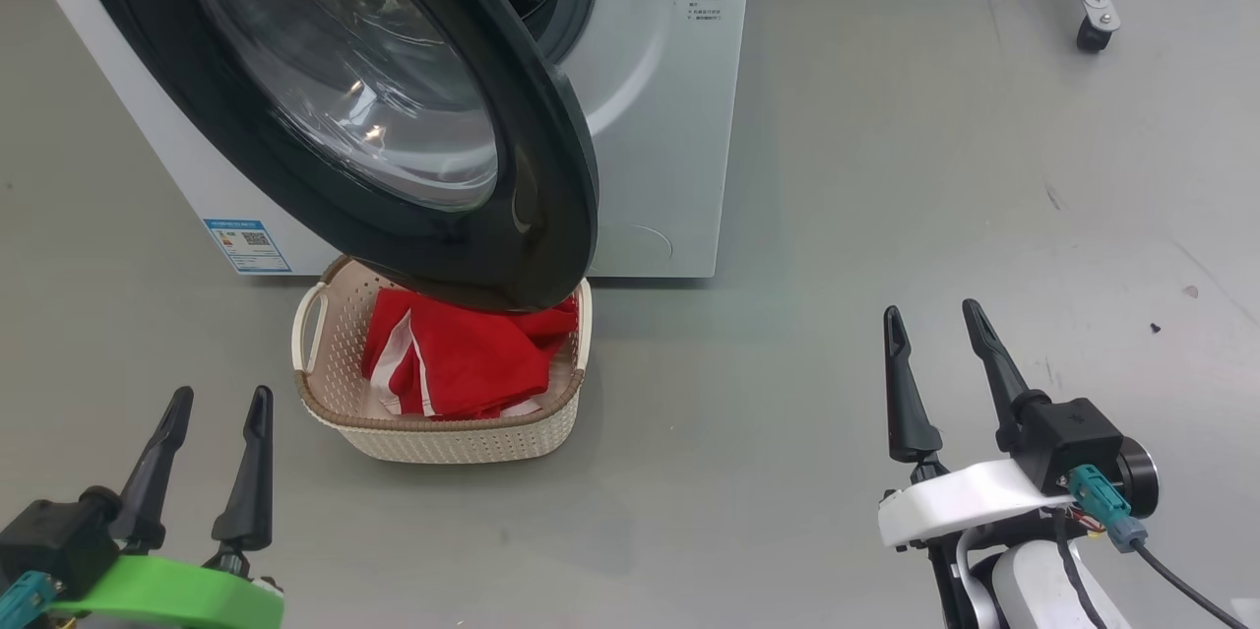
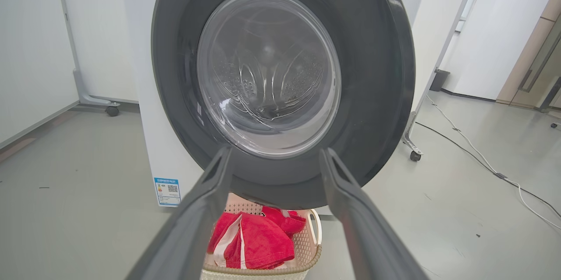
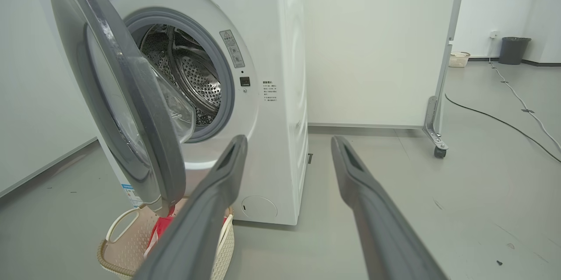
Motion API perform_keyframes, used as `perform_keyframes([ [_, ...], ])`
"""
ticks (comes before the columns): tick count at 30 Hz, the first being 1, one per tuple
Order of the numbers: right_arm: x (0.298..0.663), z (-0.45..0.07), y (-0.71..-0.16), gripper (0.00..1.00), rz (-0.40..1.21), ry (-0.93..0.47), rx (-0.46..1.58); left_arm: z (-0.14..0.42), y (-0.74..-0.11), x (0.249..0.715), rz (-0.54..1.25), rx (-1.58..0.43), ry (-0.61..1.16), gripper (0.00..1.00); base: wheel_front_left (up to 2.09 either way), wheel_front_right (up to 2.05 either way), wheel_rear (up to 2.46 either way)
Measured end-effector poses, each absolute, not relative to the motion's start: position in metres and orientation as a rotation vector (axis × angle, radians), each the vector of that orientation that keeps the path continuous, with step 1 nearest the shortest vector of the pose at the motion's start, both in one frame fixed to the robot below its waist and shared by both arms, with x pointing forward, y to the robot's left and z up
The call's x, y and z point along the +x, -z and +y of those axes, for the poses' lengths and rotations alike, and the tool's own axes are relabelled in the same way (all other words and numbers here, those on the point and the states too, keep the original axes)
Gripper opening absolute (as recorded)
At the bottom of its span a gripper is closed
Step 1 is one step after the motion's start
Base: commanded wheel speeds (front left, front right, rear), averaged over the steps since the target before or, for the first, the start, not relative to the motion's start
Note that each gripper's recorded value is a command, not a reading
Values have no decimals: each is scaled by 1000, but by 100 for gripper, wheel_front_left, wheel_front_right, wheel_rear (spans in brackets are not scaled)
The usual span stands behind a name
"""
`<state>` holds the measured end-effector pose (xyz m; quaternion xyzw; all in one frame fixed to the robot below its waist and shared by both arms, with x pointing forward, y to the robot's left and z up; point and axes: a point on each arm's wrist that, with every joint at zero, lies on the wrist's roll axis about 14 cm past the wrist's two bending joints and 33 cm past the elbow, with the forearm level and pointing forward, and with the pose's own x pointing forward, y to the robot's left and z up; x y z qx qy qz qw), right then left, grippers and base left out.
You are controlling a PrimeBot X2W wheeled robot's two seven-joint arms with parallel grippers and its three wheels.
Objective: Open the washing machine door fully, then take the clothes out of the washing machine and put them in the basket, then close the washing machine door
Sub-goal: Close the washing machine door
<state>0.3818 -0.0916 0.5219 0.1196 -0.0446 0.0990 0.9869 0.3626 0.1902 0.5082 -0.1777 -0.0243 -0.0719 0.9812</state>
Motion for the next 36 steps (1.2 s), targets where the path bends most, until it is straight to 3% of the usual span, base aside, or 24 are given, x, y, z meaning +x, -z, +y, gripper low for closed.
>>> perform_keyframes([
  [22, 383, -93, -525, 100, -101, -195, 246, 185, -506, 359, -46, -354, 144, 100, 0, 0, 0],
  [31, 384, -65, -532, 100, -117, -301, 244, 183, -503, 354, -37, -362, 148, 100, 0, 0, 0],
  [32, 385, -61, -532, 84, -119, -317, 240, 183, -502, 354, -35, -362, 146, 100, 0, 0, 0],
  [34, 386, -50, -534, 9, -121, -360, 241, 184, -501, 353, -31, -363, 143, 100, 0, 0, 0],
  [35, 387, -43, -534, 0, -120, -387, 238, 183, -500, 353, -28, -363, 143, 100, 0, 0, 0],
  [36, 387, -36, -534, 0, -121, -416, 235, 183, -499, 353, -25, -364, 143, 100, 0, 0, 0],
])
